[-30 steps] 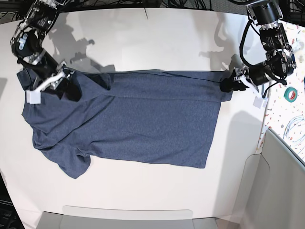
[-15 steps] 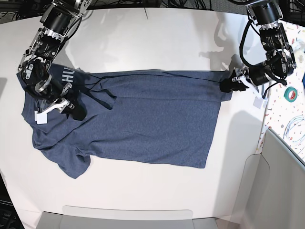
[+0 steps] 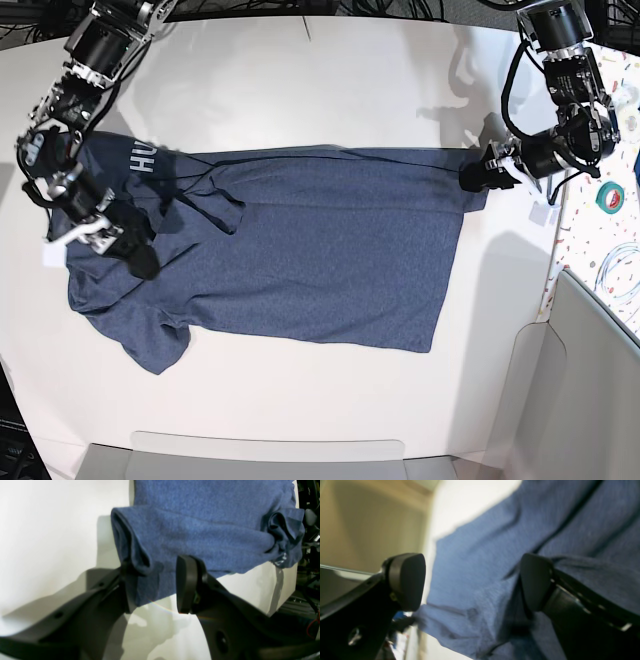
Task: Layout the t-shirt on the table in an organized manner, then fold the t-shirt properly
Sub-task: 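Release the right gripper and regrasp the folded edge near the sleeve, then drag the folded edge with both grippers back toward the table edge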
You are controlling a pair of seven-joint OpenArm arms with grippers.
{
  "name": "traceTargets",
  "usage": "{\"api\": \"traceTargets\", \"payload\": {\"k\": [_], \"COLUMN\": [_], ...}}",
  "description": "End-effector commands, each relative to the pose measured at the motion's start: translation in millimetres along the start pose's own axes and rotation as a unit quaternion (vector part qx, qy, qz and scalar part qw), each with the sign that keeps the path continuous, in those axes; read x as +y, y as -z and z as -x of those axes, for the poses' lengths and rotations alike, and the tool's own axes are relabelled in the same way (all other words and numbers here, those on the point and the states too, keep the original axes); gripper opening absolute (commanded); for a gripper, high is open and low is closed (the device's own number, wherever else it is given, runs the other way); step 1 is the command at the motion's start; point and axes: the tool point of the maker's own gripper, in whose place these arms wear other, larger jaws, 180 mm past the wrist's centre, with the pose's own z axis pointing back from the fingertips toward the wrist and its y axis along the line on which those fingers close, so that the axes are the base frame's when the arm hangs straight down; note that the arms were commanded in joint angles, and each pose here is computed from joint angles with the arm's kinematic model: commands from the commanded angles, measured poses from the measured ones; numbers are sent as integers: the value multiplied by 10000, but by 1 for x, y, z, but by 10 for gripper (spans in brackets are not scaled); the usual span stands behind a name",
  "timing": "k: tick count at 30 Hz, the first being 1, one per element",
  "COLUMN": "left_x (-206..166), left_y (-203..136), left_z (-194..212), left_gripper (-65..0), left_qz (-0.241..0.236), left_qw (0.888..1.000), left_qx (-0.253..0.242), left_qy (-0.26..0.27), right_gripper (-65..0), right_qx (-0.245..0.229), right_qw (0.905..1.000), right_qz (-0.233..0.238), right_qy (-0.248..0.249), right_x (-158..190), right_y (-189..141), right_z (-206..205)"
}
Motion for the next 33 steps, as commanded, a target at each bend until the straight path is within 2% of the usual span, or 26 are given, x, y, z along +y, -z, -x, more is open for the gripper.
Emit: {"api": "traceTargets", "payload": {"k": [1, 3, 6, 12, 15, 16, 19, 21, 28, 33], "left_x": [-3, -6, -7, -5, -5, -5, -5, -3, -4, -5], "left_y": [-5, -2, 0, 0, 0, 0, 0, 0, 2, 3], "left_z": [-12, -9, -7, 2, 2, 2, 2, 7, 13, 14], "left_gripper": [-419, -419, -419, -419, -419, -419, -419, -419, -419, -419], "left_qz": [44, 99, 122, 101, 98, 98, 98, 83, 113, 119], "left_qw": [9998, 9998, 9998, 9999, 9999, 9999, 9999, 9999, 9999, 9999], "left_qx": [-164, -166, -163, -86, -80, -80, -80, -38, -16, -4], "left_qy": [109, 67, 46, -15, -19, -19, -19, -49, -120, -114], "right_gripper": [-69, -69, -69, -71, -80, -106, -240, -293, -282, -280], "right_qx": [-246, -495, -764, -760, -775, -778, -858, -844, -688, -743], "right_qw": [9996, 9988, 9964, 9895, 9847, 9835, 9795, 9772, 9638, 9627], "right_qz": [-90, -20, 360, 1227, 1555, 1627, 1822, 1948, 2518, 2446], "right_qy": [-57, 50, 22, 38, -133, -152, -55, 94, 546, 881], "right_x": [3, -4, -17, -46, -57, -60, -72, -83, -130, -142], "right_y": [-11, -34, -75, -141, -169, -174, -190, -196, -201, -187], "right_z": [-12, -15, -14, 12, 15, 16, 14, 18, 31, 35]}}
